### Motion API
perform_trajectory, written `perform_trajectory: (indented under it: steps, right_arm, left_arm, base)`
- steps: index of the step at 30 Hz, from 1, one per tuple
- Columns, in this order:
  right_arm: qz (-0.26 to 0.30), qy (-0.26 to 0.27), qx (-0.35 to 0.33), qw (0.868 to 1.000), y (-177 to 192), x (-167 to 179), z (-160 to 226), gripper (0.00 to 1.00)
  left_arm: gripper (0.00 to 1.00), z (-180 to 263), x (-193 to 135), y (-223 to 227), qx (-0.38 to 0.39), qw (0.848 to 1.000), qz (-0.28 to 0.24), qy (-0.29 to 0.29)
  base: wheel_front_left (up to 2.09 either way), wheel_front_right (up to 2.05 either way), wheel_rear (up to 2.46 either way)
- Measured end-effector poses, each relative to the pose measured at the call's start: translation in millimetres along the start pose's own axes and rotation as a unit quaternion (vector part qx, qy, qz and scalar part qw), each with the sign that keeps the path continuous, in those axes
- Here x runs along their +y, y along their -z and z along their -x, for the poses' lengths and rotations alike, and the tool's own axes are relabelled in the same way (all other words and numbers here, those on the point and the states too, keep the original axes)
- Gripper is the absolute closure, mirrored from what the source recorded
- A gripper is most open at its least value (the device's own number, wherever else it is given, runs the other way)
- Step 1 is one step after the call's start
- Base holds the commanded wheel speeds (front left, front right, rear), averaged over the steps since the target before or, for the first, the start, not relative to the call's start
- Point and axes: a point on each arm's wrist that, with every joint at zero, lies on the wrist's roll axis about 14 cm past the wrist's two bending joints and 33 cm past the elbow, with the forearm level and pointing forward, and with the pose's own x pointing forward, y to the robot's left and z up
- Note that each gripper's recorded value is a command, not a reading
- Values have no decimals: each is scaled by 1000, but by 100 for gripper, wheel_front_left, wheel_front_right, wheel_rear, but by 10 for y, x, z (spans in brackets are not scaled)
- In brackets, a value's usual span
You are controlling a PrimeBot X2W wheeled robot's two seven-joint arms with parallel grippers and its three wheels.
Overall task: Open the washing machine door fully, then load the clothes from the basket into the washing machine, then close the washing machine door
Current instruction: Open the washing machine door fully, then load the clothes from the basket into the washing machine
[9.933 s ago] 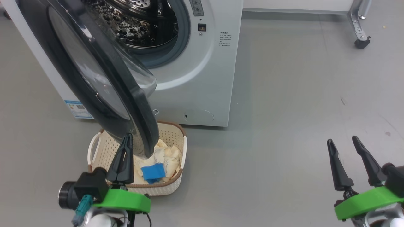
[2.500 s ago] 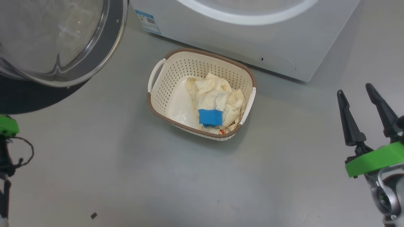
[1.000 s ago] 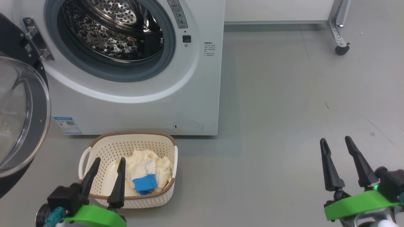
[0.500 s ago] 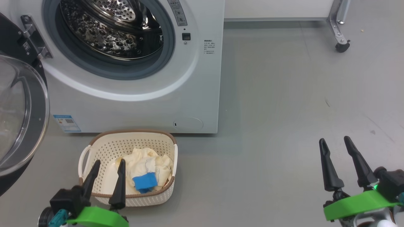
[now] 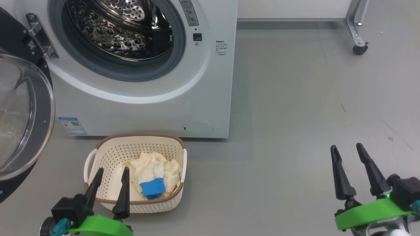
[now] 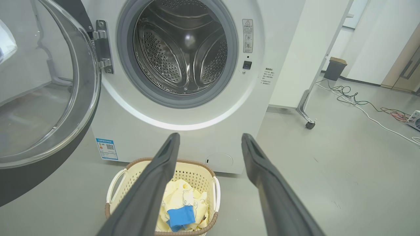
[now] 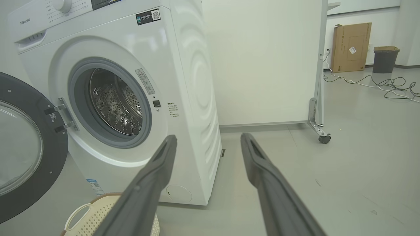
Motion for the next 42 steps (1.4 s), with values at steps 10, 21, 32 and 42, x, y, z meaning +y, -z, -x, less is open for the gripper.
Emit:
perform_trajectory:
  steps: [10, 21, 32, 42]
  right_arm:
    - [2, 1, 2, 1000, 12, -8, -6, 0]
    - [2, -1, 2, 1000, 13, 4, -14, 0]
    - [2, -3, 4, 1000, 27, 15, -28, 0]
    - [2, -3, 9, 1000, 48, 14, -33, 0]
  left_arm:
    - [0, 0, 15, 16, 1, 1000, 2, -3]
    - [0, 17, 31, 48, 5, 1000, 1, -5]
    - [0, 38, 47, 111, 15, 1000, -1, -11]
    - [0, 38, 42, 116, 13, 1000, -2, -11]
  base:
    - [0, 0, 0]
    - [0, 0, 0]
    - [0, 0, 0]
    - [0, 0, 0]
